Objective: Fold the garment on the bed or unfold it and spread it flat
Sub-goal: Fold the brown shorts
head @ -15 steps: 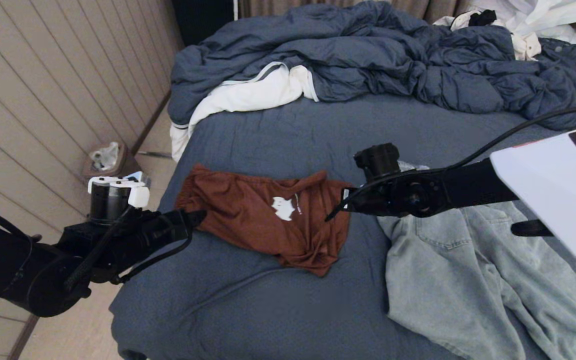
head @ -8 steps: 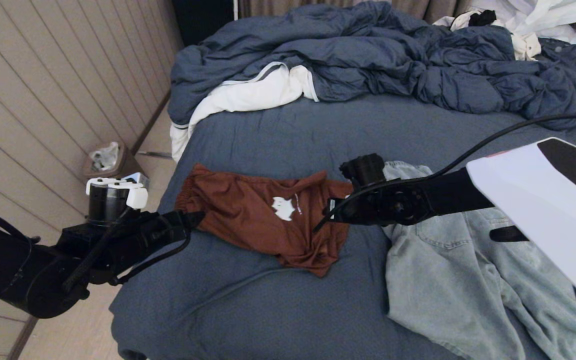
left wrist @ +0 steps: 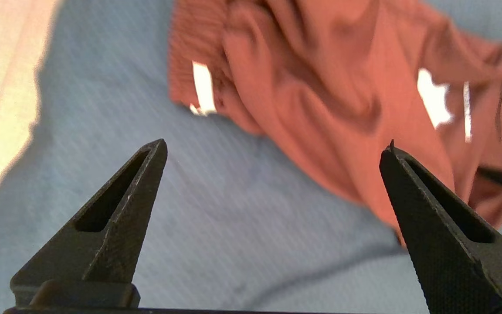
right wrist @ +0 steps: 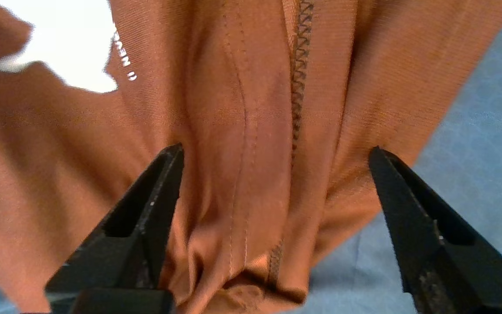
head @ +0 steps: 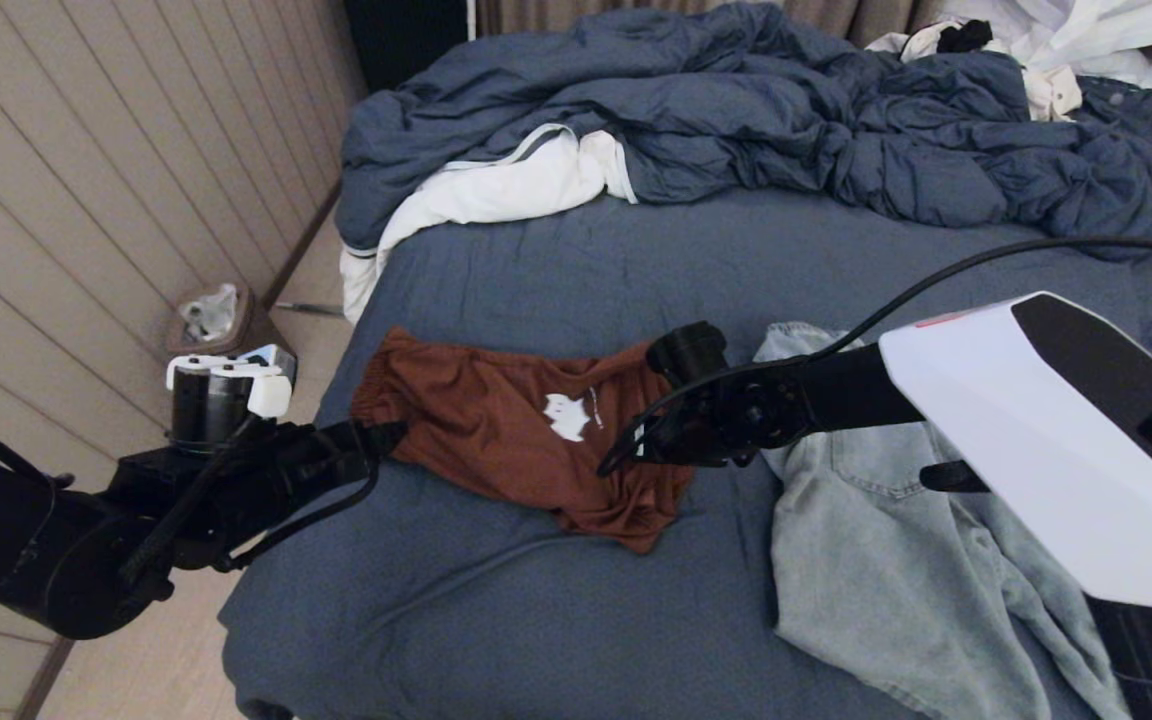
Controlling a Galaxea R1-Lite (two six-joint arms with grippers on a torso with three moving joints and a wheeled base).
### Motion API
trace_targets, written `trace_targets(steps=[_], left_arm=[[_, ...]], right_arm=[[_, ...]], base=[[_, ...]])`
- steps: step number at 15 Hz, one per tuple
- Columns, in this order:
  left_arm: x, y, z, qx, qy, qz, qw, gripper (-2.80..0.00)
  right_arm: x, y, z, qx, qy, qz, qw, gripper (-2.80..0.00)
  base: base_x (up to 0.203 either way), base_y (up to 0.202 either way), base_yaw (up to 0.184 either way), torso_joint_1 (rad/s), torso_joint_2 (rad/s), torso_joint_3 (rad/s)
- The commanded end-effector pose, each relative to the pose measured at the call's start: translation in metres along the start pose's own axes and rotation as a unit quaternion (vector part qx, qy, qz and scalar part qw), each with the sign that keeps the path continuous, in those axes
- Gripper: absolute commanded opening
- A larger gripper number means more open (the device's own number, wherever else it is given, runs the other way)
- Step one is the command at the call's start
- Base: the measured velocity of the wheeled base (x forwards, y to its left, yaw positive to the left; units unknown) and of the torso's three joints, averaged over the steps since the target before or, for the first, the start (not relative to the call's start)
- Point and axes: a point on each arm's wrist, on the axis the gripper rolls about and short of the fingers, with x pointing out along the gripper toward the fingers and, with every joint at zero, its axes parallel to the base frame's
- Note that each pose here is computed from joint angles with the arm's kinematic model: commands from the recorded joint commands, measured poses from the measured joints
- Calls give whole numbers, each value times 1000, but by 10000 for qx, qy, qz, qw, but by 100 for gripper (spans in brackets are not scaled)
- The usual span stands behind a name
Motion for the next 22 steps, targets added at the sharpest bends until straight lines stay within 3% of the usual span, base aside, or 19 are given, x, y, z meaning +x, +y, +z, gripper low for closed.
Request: trace_targets(steps=[1, 10, 11, 22], left_arm=[[-2, 4, 10, -81, -176, 44, 9998, 0], [1, 6, 6, -60, -103, 84, 9999, 0], [1, 6, 6, -60, -103, 84, 9999, 0], [4, 6, 4, -55, -72, 108, 9999, 0]], right_arm=[[20, -5, -2, 33, 37, -152, 9999, 0], [40, -4, -3, -12, -1, -269, 9996, 0], [40, -4, -4, -25, 70, -293, 9995, -280], [27, -5, 12, 102, -220, -390, 9989, -280]], base=[[0, 0, 0, 0, 0, 0], [0, 0, 0, 0, 0, 0], [0, 0, 0, 0, 0, 0], [0, 0, 0, 0, 0, 0]])
